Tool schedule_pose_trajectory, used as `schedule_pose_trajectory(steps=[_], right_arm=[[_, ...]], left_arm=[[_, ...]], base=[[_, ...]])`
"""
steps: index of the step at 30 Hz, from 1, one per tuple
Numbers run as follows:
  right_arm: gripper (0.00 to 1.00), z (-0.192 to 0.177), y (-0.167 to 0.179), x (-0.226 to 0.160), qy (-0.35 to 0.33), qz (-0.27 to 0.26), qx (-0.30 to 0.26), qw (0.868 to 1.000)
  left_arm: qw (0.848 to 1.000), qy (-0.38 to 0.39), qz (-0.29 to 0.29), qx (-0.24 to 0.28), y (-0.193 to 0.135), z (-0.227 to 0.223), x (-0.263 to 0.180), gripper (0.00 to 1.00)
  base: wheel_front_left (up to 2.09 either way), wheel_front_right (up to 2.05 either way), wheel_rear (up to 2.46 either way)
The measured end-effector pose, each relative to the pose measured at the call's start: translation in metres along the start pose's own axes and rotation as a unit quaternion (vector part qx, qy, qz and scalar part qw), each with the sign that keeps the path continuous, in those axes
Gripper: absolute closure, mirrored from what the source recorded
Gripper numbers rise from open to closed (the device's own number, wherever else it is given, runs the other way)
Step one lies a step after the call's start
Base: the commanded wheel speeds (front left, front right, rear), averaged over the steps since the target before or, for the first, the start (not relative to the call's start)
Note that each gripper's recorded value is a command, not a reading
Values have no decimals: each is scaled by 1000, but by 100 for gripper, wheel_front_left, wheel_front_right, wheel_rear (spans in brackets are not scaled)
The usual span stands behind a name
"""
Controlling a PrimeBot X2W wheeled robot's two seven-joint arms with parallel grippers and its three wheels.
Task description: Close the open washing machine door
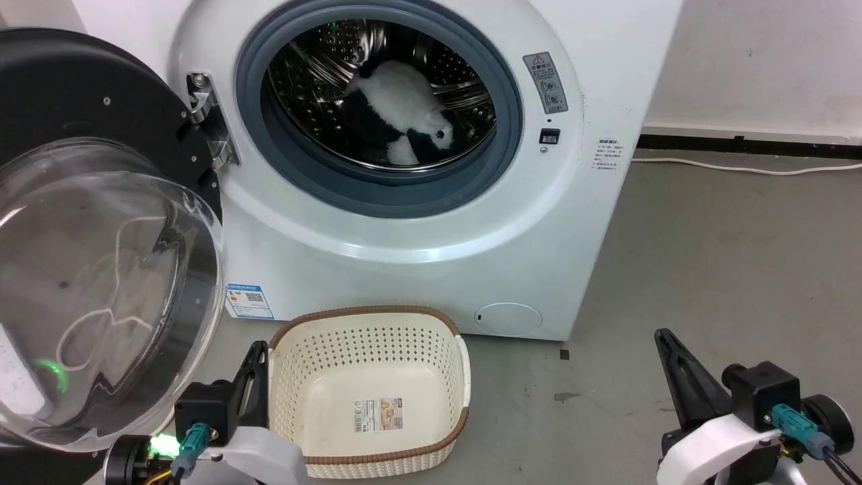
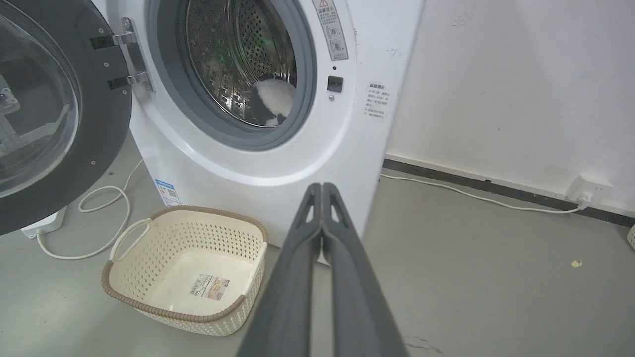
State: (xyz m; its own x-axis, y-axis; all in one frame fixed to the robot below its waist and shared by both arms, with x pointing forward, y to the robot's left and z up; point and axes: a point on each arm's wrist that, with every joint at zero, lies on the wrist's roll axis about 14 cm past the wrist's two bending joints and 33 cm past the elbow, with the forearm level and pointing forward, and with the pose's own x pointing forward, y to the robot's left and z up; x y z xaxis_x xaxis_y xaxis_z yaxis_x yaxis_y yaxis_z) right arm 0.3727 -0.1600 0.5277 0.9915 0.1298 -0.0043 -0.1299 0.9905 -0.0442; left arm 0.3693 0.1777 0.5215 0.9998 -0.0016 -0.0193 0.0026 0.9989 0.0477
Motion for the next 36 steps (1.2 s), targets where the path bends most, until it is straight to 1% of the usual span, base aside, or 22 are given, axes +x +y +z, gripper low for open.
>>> schedule_pose_trajectory(steps=[20,21,36], right_arm=[[100,0,0,0,0,0,0,1000],[0,0,0,0,0,0,0,1000],[0,4,0,3,-12,1,10,1000]], left_arm=[[1000,0,0,0,0,0,0,100],[1000,1,0,0,0,0,0,0],[1000,-12,4,0,2,4,-4,0]], base=[[0,0,0],[0,0,0],[0,0,0]])
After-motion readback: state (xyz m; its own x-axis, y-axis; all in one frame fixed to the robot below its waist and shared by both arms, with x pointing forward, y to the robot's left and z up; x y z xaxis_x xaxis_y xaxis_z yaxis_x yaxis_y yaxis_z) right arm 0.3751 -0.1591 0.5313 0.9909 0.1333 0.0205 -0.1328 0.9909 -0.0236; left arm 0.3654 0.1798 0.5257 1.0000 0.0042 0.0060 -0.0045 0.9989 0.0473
